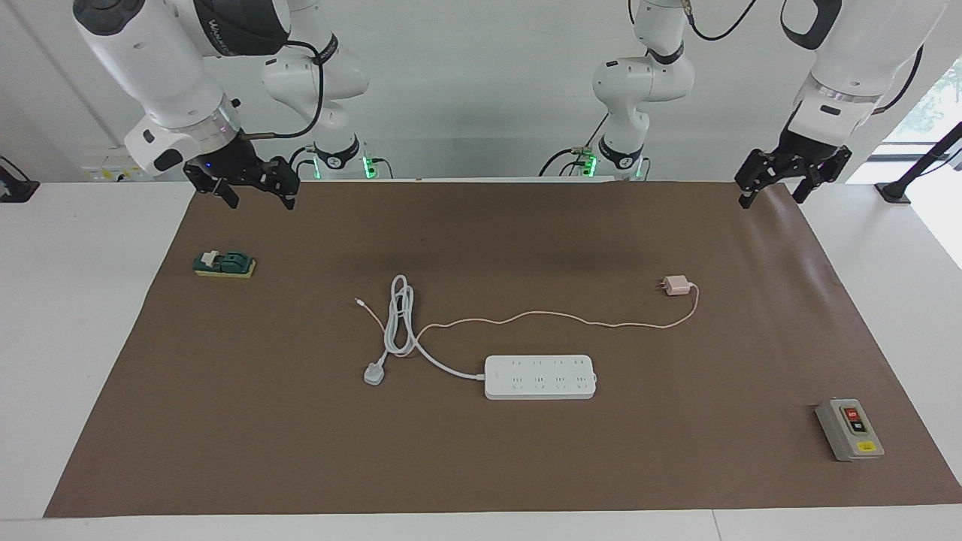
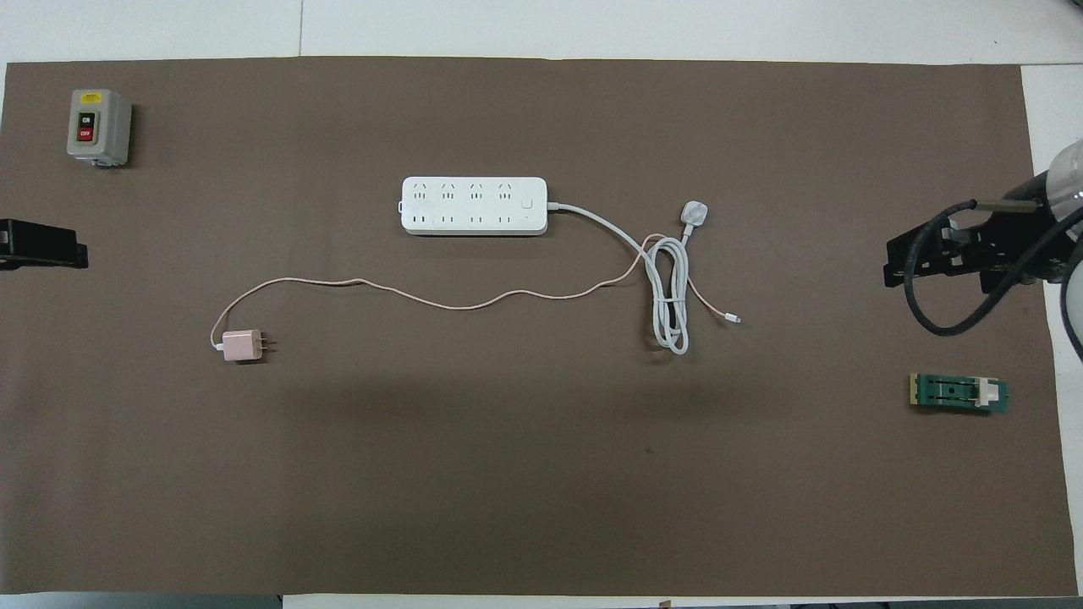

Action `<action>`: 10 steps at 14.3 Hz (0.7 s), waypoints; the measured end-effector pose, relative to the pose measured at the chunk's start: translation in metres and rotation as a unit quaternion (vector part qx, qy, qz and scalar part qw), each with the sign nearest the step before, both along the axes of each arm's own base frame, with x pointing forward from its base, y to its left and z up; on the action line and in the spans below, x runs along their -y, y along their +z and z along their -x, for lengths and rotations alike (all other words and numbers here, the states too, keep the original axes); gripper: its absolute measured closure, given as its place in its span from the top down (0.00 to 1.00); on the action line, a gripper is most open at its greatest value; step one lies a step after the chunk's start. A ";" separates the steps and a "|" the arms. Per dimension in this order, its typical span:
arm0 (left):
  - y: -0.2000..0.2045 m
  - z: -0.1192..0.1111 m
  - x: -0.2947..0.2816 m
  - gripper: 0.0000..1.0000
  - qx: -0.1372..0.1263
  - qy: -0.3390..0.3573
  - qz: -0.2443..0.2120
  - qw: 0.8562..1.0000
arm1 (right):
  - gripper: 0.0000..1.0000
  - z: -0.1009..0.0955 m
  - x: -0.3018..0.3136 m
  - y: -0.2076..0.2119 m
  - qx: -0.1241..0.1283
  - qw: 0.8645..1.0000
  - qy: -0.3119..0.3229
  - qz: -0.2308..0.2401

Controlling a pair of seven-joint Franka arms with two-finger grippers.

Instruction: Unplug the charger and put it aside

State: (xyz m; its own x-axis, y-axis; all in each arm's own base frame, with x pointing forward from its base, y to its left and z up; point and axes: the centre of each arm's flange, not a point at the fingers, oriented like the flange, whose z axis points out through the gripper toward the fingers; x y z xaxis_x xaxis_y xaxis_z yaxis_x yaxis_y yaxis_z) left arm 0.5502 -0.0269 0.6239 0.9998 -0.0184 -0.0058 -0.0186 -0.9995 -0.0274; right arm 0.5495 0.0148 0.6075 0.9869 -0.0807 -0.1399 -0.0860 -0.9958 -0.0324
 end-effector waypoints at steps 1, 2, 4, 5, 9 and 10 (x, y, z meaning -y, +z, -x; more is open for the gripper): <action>0.000 -0.002 0.003 1.00 -0.001 -0.001 0.002 1.000 | 1.00 0.000 0.000 0.000 0.000 1.000 0.000 0.000; 0.001 -0.002 0.005 1.00 0.000 -0.001 0.005 1.000 | 1.00 0.000 0.000 0.000 0.000 1.000 0.000 0.000; 0.003 -0.001 0.010 1.00 0.002 -0.005 0.009 1.000 | 1.00 0.002 0.004 0.004 0.004 1.000 -0.001 0.007; 0.004 0.000 0.014 1.00 0.003 -0.008 0.010 1.000 | 1.00 0.003 0.006 0.005 0.005 1.000 -0.001 0.016; 0.007 0.004 0.029 1.00 0.005 -0.022 0.011 1.000 | 1.00 0.003 0.010 0.007 0.009 1.000 0.002 0.025; 0.008 0.005 0.031 1.00 0.005 -0.023 0.011 1.000 | 1.00 0.003 0.012 0.006 0.008 1.000 0.004 0.025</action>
